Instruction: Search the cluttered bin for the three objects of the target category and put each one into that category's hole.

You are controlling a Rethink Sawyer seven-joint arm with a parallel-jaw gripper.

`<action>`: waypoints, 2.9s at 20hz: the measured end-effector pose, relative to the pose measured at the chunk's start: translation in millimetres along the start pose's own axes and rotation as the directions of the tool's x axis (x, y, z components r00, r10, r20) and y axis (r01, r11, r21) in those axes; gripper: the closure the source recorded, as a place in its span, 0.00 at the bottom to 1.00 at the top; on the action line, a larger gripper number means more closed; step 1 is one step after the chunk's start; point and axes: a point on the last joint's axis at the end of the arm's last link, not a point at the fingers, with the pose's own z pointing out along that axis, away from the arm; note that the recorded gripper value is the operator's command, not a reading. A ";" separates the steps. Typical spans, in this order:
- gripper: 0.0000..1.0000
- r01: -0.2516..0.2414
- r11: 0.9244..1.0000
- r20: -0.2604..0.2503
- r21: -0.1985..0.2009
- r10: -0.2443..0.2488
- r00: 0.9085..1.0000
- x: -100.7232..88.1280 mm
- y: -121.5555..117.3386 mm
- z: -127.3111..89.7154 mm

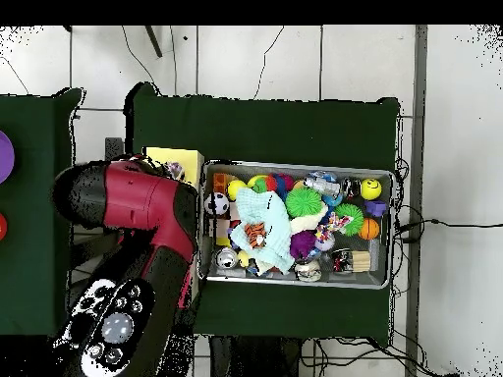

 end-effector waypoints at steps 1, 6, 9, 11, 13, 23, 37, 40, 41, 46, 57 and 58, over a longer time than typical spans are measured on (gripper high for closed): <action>1.00 -0.001 1.000 0.004 -0.003 0.001 1.000 -2.3 0.2 -2.4; 1.00 -0.015 1.000 0.020 -0.015 0.016 1.000 -16.3 -2.5 -9.1; 1.00 -0.036 0.999 0.046 -0.026 0.038 0.998 -32.7 -10.5 -5.0; 1.00 -0.045 0.998 0.065 -0.032 0.047 0.997 -40.5 -13.9 -2.6; 1.00 -0.054 0.998 0.094 -0.040 0.058 0.994 -50.5 -18.2 0.6; 1.00 -0.067 0.996 0.164 -0.064 0.077 0.984 -70.5 -26.0 14.9; 1.00 -0.050 0.996 0.115 -0.080 0.059 0.992 -46.5 -9.1 32.8; 1.00 -0.043 0.997 0.108 -0.070 0.051 0.993 -40.5 -8.6 40.9; 1.00 -0.041 0.997 0.106 -0.067 0.048 0.993 -38.5 -8.4 43.3; 1.00 -0.028 0.998 0.095 -0.053 0.033 0.995 -27.6 -6.6 54.8; 1.00 -0.008 0.999 0.084 -0.040 0.012 0.996 -11.9 -1.7 65.6; 1.00 -0.009 0.999 0.084 -0.040 0.012 0.996 -11.9 -1.7 65.6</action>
